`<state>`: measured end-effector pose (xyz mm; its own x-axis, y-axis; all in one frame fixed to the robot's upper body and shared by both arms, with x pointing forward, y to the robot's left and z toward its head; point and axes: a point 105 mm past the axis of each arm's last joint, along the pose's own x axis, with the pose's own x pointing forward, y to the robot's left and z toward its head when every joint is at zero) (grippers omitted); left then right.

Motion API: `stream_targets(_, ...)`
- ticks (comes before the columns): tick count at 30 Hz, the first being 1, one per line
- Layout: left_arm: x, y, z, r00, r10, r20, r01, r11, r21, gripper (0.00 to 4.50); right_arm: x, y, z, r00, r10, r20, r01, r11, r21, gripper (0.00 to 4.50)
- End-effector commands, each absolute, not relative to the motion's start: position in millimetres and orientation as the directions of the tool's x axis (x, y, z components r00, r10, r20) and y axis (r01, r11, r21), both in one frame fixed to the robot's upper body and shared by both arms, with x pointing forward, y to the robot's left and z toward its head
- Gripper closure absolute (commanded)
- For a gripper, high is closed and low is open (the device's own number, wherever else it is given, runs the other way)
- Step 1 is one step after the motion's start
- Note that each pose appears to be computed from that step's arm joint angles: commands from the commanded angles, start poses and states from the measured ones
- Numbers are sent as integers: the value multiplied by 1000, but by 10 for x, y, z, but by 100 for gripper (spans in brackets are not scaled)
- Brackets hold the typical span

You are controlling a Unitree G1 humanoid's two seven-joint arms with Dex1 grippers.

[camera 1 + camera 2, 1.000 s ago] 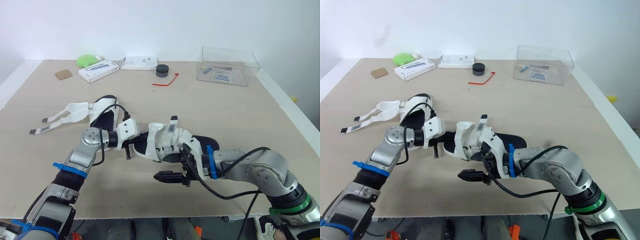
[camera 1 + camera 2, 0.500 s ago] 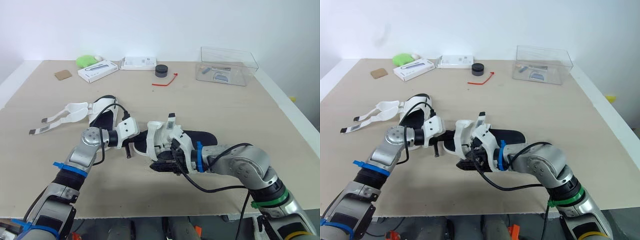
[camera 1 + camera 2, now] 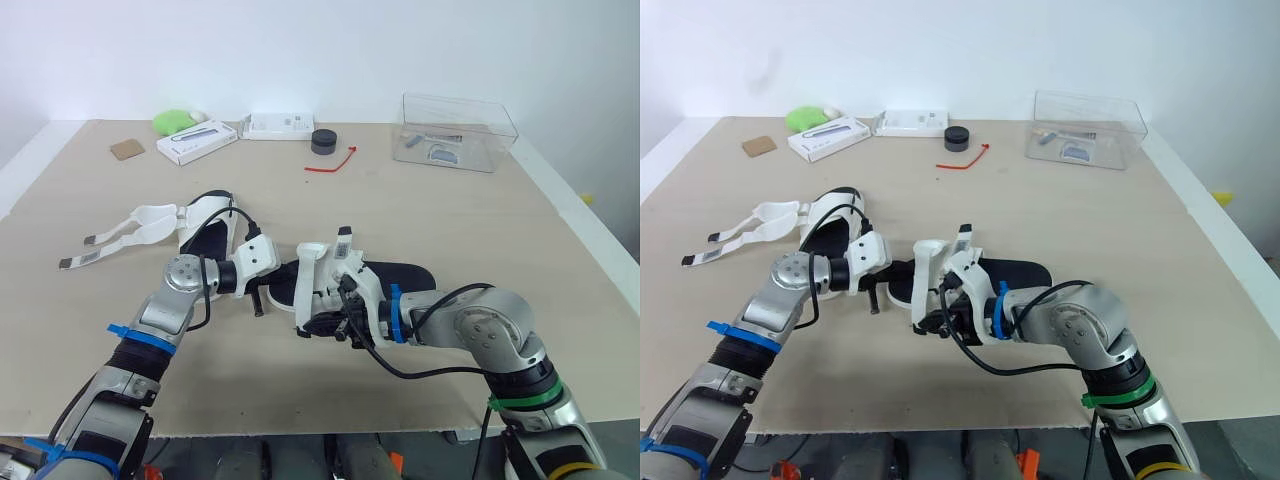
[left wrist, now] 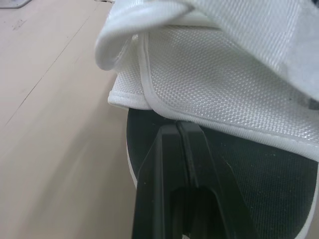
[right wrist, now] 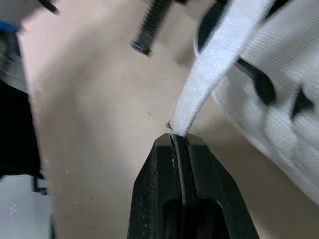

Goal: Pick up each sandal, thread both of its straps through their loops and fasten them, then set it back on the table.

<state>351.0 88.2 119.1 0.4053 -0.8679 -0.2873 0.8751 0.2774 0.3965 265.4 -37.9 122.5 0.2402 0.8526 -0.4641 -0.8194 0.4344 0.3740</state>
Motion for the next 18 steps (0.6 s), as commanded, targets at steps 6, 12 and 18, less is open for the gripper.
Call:
stream_targets(6,3497,845,1180,405,-869,-284,874,277,399,450,2792,-421,2018,188,946,-265,-818,300,491,444)
stream_targets(12,3505,816,1162,406,-869,-282,873,278,402,450,3101,-546,2207,258,916,-308,-774,387,502,444)
stream_targets(18,3506,794,1160,410,-870,-275,870,283,403,450,3160,-603,1986,221,881,-418,-714,438,546,444)
